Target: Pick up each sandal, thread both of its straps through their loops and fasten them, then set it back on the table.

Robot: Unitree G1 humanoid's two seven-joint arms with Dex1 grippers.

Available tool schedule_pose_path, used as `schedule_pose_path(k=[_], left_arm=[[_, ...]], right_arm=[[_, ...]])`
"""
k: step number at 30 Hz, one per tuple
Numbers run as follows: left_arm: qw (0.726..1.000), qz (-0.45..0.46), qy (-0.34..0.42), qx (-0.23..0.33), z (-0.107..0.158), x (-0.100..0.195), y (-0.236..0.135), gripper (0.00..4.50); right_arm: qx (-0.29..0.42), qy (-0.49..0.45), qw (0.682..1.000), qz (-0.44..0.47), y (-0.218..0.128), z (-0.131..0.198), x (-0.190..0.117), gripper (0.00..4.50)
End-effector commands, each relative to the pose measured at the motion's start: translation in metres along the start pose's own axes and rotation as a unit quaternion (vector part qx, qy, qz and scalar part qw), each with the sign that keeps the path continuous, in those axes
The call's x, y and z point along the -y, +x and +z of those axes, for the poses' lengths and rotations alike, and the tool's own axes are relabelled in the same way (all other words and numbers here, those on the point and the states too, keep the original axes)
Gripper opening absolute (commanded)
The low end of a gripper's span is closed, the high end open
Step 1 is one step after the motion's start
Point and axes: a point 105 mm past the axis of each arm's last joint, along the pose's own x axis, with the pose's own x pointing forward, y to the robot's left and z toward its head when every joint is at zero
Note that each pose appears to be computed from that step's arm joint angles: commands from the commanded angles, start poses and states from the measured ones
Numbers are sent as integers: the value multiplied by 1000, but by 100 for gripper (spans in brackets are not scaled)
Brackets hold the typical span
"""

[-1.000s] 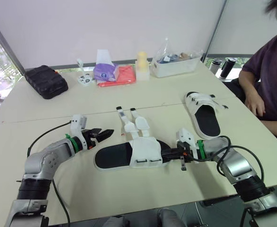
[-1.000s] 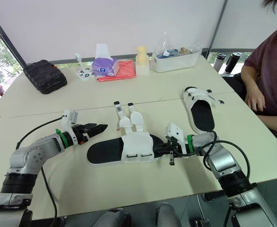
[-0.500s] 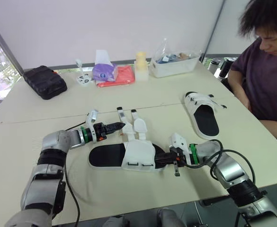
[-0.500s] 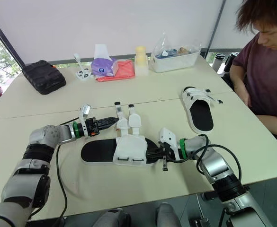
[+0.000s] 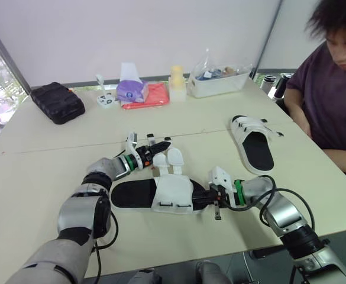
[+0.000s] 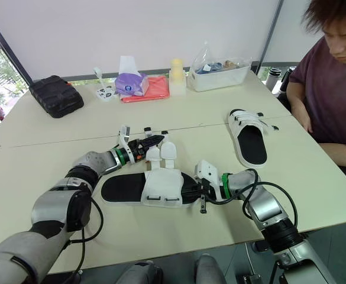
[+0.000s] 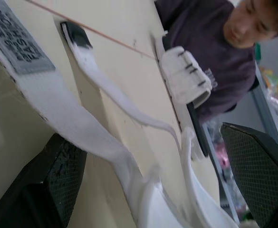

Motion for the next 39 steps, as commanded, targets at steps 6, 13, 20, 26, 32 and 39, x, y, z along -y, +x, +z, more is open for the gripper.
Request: schedule_pose_path(k=[6,13,20,26,32,39], left_arm=[[997,36,27,58,27,0,3,164],[997,35,49,41,25,2,4,3],[977,-30,210,24,48,34,6,3],[864,-147,481,-8,58,93,1,3],[639,-162,748,-78,6,70,-26,3],[381,-186,905,27,-2,85,-53,3]], right_arm=[[-6,6,1000,-9,2,-3,-4,0],[-7,10,1000,-16,1,-5,-6,0],[-14,13,1000,-20,-2,-11,-5,0],[-24,15,999,-21,-7,-20,-8,0],[-29,14,999,-19,-9,-25,-8,0],[-32,13,999,-17,-6,-31,-7,0]])
